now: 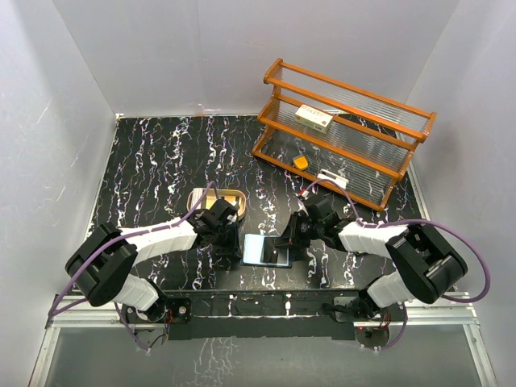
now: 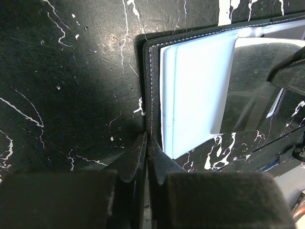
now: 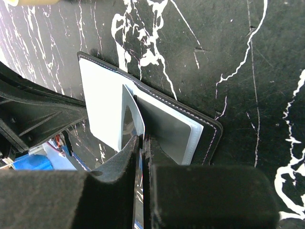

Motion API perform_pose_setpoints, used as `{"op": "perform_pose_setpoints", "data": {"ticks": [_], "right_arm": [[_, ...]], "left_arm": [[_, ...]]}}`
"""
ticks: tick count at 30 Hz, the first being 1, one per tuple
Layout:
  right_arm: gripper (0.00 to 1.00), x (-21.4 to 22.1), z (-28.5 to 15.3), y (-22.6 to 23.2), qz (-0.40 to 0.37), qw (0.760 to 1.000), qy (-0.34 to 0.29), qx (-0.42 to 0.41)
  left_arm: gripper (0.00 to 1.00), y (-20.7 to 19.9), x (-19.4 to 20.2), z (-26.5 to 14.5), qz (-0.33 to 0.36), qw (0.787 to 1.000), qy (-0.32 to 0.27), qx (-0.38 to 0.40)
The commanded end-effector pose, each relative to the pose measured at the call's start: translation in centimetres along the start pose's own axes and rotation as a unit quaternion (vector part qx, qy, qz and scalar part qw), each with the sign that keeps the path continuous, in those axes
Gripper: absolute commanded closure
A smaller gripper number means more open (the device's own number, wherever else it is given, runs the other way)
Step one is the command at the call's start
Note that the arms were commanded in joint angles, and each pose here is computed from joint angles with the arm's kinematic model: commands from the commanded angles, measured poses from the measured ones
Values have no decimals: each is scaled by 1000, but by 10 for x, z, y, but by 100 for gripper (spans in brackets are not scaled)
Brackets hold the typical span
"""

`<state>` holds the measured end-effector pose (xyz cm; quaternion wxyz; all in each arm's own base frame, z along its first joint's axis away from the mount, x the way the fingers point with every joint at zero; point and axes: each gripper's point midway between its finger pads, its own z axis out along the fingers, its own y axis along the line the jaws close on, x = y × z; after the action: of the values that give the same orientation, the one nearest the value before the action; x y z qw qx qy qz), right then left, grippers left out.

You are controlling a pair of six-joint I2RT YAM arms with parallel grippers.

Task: Put the credit cards into the card holder
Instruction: Insert the credit card into the card holder.

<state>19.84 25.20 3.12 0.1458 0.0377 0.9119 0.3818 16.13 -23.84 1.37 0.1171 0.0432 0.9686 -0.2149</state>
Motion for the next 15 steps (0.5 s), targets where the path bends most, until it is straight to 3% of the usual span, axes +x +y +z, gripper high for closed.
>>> {"op": "perform_pose_setpoints", "data": {"ticks": [1, 11, 15], "right_arm": [[97, 0, 3, -4, -12, 1000, 9, 11], [93, -6, 7, 0, -18, 1000, 13, 13], [83, -10, 7, 0, -22, 999, 11, 25]], "left_arm": [[100, 9, 9, 4, 9, 999, 16, -26], [99, 9, 10, 4, 9, 999, 16, -26], [99, 8, 9, 3, 9, 1000, 15, -26]]}}
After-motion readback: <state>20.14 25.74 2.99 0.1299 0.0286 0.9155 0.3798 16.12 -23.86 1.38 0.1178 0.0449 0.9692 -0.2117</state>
